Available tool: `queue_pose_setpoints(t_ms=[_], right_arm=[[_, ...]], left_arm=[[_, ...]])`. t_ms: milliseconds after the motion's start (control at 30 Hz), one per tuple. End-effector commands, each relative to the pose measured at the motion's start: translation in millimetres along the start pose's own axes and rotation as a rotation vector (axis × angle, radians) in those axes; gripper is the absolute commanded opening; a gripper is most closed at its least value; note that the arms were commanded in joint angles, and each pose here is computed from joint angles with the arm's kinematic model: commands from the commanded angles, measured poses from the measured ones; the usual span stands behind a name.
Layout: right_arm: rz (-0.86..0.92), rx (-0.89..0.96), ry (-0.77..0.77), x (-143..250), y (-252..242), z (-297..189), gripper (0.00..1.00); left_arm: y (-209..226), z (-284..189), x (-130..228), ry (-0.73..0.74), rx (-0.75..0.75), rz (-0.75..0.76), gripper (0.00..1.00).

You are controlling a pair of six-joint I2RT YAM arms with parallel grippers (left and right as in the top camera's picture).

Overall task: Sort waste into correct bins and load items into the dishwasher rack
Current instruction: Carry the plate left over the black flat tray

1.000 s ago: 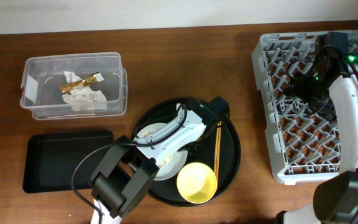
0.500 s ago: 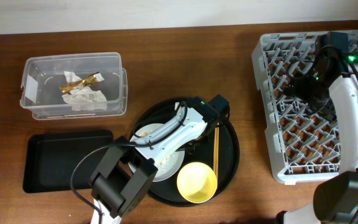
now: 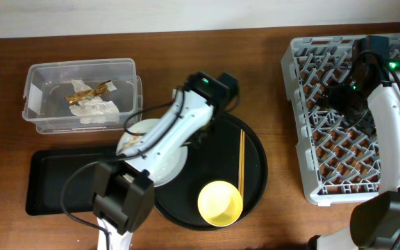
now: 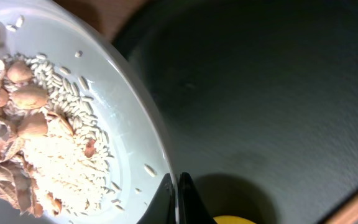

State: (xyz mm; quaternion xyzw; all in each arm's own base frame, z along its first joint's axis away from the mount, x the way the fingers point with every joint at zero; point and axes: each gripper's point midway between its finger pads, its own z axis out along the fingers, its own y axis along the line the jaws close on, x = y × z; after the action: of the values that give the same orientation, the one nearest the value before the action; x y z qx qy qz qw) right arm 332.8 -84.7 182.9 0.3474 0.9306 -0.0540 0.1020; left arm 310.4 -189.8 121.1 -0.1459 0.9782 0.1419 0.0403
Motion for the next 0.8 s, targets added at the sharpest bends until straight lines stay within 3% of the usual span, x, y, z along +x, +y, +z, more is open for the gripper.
queue_pose_setpoints(t_ms=[0, 300, 500, 767], right_arm=[[0.014, 0.020, -0.007, -2.3, -4.6, 0.6, 0.99], [0.014, 0.020, -0.007, -2.3, -4.6, 0.6, 0.99], [0.014, 0.020, -0.007, -2.3, -4.6, 0.6, 0.99], [0.014, 0.020, -0.007, -2.3, -4.7, 0.6, 0.99]], left_arm=[[29.6, -6.8, -25.6, -0.018, -0.014, -0.046, 0.01], [100.5, -10.9, -72.9, 0.044, 0.099, -0.196, 0.01], [114.4, -3.0, -88.9, 0.159, 0.310, -0.177, 0.01], [139.9, 1.3, -102.4, 0.215, 0.479, -0.178, 0.01]])
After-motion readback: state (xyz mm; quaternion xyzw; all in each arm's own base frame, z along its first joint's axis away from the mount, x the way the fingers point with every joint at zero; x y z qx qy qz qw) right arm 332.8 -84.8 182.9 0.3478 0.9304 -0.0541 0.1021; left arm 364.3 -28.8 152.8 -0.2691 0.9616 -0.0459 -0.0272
